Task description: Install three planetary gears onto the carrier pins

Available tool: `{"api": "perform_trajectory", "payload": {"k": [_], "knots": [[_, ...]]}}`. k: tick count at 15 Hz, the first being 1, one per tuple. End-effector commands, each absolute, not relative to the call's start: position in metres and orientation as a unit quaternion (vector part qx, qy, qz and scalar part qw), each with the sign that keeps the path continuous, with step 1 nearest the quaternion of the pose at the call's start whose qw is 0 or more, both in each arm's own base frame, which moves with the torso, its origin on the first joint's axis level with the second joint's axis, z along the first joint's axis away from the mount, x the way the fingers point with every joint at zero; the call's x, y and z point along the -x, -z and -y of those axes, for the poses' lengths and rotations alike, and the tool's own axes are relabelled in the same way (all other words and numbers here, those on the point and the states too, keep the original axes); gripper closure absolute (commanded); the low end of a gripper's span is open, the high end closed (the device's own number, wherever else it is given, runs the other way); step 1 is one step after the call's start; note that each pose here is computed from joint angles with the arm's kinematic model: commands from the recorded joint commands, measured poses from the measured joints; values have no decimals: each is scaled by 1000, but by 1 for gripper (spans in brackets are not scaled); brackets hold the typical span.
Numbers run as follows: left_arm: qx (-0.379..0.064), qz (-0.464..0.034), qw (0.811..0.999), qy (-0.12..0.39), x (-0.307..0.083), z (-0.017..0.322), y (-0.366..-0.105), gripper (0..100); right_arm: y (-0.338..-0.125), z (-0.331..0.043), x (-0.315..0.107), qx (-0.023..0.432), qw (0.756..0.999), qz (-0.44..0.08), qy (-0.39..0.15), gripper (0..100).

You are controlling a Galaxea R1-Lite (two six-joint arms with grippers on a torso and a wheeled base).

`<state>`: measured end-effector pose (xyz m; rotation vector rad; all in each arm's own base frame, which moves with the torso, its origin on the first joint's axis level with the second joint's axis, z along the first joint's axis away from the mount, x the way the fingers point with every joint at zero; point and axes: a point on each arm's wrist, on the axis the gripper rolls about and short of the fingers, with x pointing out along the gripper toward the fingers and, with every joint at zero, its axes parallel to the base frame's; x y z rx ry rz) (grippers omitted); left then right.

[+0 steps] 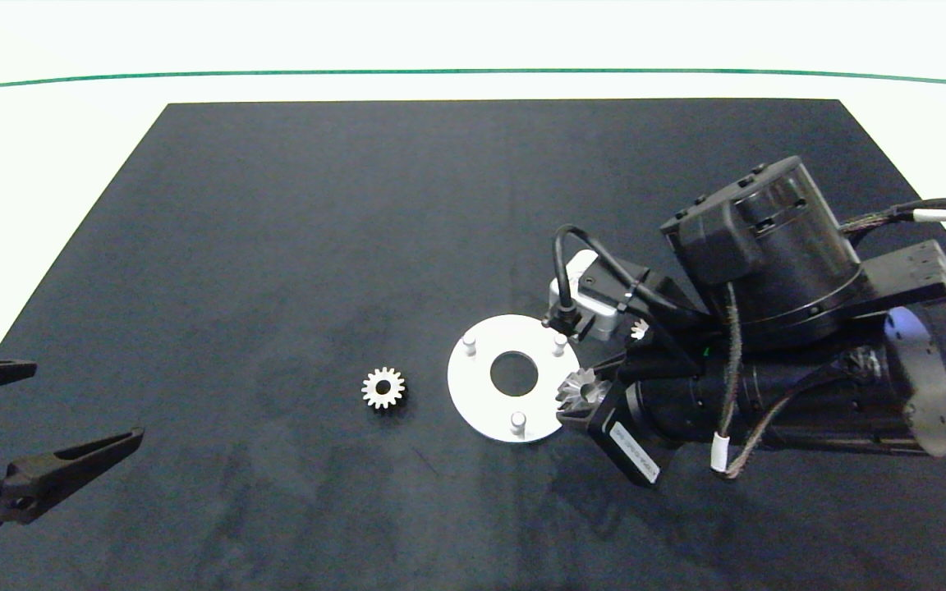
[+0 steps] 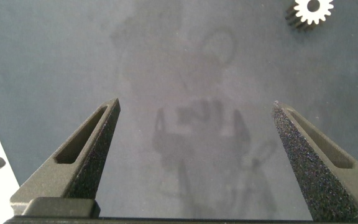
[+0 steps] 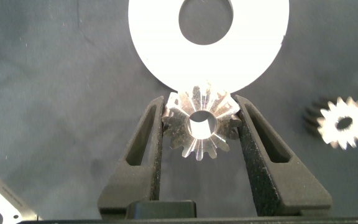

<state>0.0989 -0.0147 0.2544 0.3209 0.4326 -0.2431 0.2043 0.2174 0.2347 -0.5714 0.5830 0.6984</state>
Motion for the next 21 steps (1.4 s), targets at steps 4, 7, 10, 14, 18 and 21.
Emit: {"api": "perform_trajectory", "payload": {"k": [4,7,10,14,18,21], "knots": [[-165,-207,959,103,-97,11,-258,0,-214,-246,-220,295,840,-300,-343,96],[-166,-201,960,102,-95,11,-260,0,-217,-256,-220,295,839,-292,-352,96],[-166,-201,960,102,-95,11,-260,0,-217,-259,-218,303,832,-300,-355,96],[-166,-201,960,102,-95,11,-260,0,-213,-261,-220,305,830,-304,-354,96],[-166,-201,960,102,-95,11,-260,0,-208,-267,-225,305,830,-306,-354,96],[-166,-201,960,102,-95,11,-260,0,-208,-269,-227,304,830,-305,-354,96]]}}
